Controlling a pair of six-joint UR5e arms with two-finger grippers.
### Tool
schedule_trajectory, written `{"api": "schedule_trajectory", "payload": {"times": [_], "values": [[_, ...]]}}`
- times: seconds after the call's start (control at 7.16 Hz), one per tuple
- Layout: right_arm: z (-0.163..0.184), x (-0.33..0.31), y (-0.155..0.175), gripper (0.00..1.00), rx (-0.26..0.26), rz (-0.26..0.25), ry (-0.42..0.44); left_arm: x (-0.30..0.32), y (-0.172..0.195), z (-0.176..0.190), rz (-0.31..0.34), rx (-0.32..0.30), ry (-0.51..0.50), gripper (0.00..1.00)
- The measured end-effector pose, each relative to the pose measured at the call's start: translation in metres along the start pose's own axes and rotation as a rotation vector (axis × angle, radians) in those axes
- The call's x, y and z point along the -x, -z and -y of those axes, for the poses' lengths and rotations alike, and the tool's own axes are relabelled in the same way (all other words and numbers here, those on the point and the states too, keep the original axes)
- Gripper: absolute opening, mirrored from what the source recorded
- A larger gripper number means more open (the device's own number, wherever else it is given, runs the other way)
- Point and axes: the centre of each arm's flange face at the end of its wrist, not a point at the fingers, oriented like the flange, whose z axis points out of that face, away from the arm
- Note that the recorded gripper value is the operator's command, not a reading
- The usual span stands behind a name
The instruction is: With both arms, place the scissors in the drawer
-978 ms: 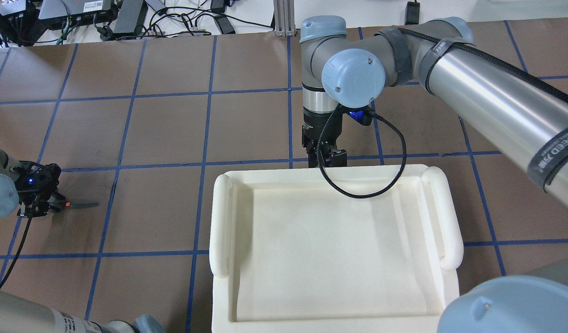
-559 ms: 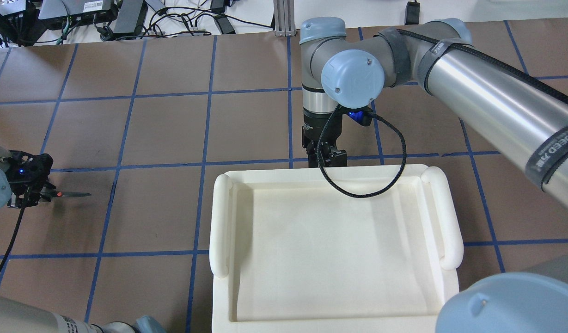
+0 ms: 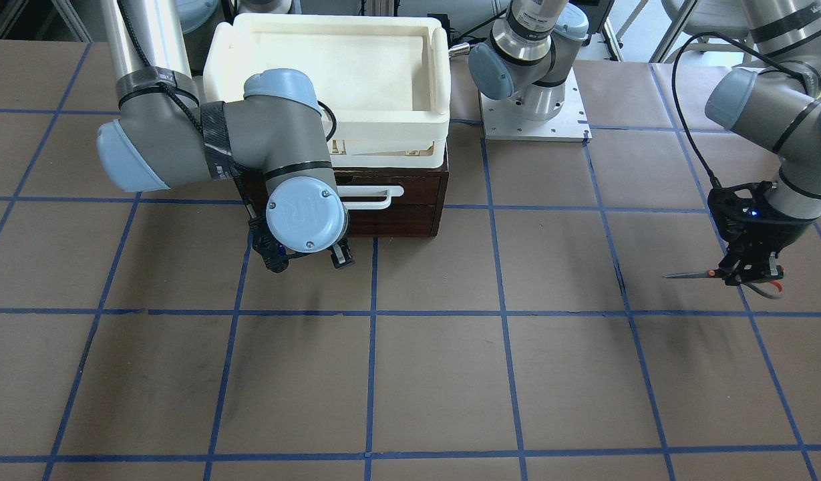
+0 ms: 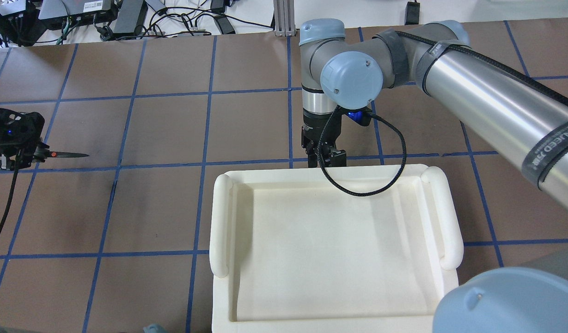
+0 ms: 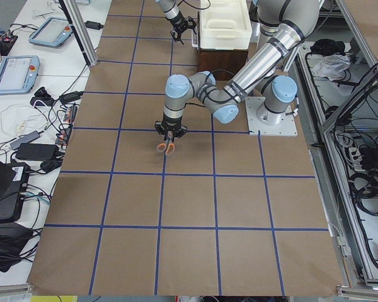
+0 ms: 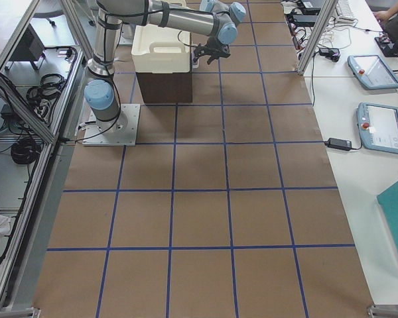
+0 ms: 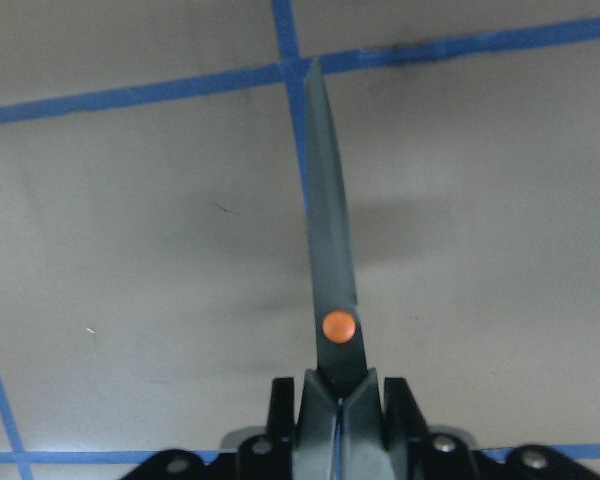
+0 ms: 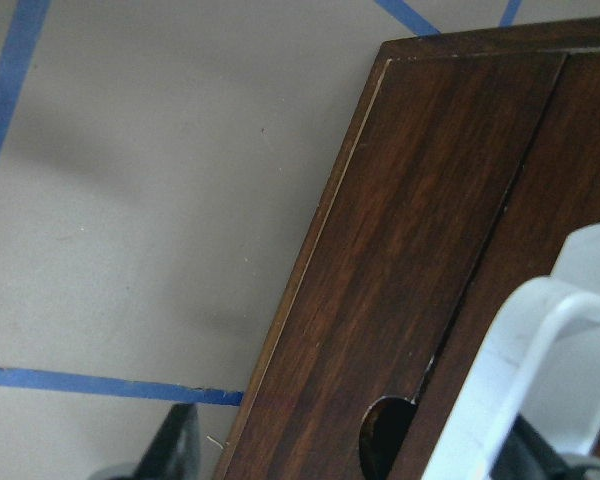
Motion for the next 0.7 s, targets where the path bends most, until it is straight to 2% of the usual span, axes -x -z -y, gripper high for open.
{"api": "schedule_trajectory", "payload": {"times": [0.42, 0.7], "values": [[0.001, 0.005, 0.005, 1.00, -0.008, 0.048, 0.016, 0.057, 0.089, 0.093, -0.013, -0.053, 0.159, 0.00], [0.004, 0.007, 0.008, 1.00, -0.016, 0.071, 0.034, 0.064, 0.125, 0.144, -0.008, -0.091, 0.192, 0.00]]}}
